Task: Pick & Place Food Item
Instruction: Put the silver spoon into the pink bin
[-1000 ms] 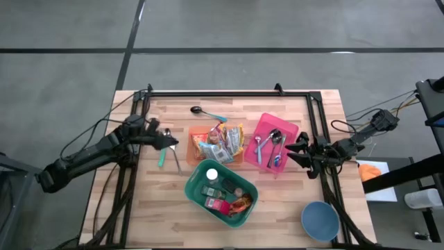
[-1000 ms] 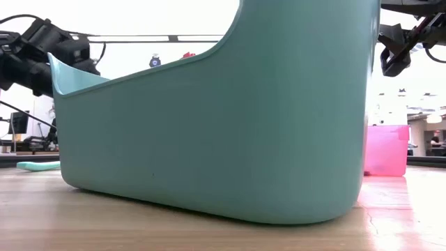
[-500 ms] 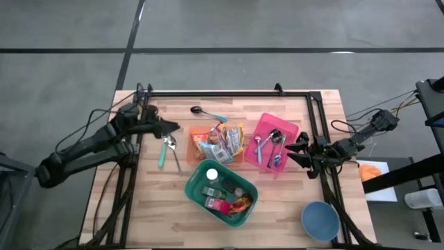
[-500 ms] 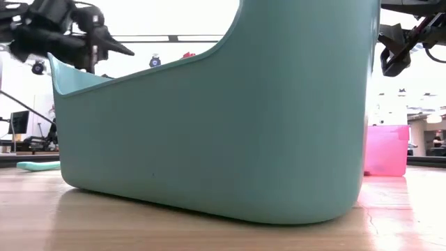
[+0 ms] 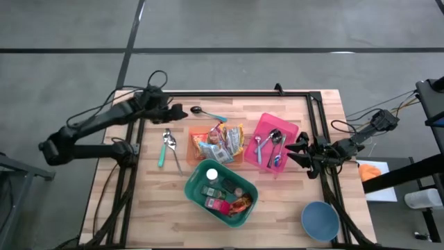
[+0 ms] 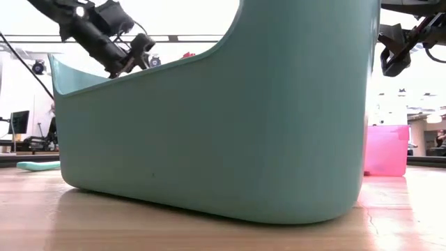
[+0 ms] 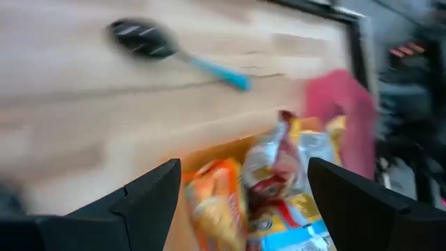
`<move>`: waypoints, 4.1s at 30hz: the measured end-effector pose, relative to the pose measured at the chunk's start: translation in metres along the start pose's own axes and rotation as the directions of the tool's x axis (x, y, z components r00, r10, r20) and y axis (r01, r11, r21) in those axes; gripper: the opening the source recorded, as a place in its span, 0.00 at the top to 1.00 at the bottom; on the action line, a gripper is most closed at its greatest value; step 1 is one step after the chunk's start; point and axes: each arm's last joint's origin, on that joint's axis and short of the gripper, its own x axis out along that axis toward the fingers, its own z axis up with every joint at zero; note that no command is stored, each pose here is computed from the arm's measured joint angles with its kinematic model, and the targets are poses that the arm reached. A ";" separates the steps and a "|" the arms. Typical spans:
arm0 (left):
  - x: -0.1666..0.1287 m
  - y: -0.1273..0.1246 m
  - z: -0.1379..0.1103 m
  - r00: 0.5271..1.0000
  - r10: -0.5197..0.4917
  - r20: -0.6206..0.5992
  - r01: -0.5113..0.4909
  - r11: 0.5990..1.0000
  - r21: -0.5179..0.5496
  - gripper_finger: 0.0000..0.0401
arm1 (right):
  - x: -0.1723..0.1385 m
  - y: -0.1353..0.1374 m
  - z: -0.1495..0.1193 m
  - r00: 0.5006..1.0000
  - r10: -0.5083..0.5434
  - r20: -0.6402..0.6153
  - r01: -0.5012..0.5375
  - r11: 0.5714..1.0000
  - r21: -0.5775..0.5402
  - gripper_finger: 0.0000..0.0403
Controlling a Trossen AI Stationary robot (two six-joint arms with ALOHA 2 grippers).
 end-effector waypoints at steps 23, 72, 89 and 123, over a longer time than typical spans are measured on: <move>0.028 0.008 -0.094 0.847 0.386 -0.367 -0.532 0.613 -0.584 0.34 | 0.000 0.000 0.000 1.000 0.000 0.000 0.000 1.000 0.000 0.58; 0.083 0.041 -0.117 0.747 0.548 -0.376 -0.665 0.625 -0.410 0.97 | 0.000 0.000 0.000 1.000 -0.001 -0.003 0.001 1.000 -0.002 0.58; 0.046 0.028 -0.103 0.868 0.439 -0.233 -0.495 0.726 -0.477 1.00 | 0.000 0.000 0.000 1.000 -0.001 -0.002 0.001 1.000 -0.001 0.58; 0.045 -0.046 -0.051 0.629 -0.353 0.693 -0.116 0.839 0.532 1.00 | 0.000 0.000 -0.001 1.000 -0.002 -0.006 0.002 1.000 -0.005 0.58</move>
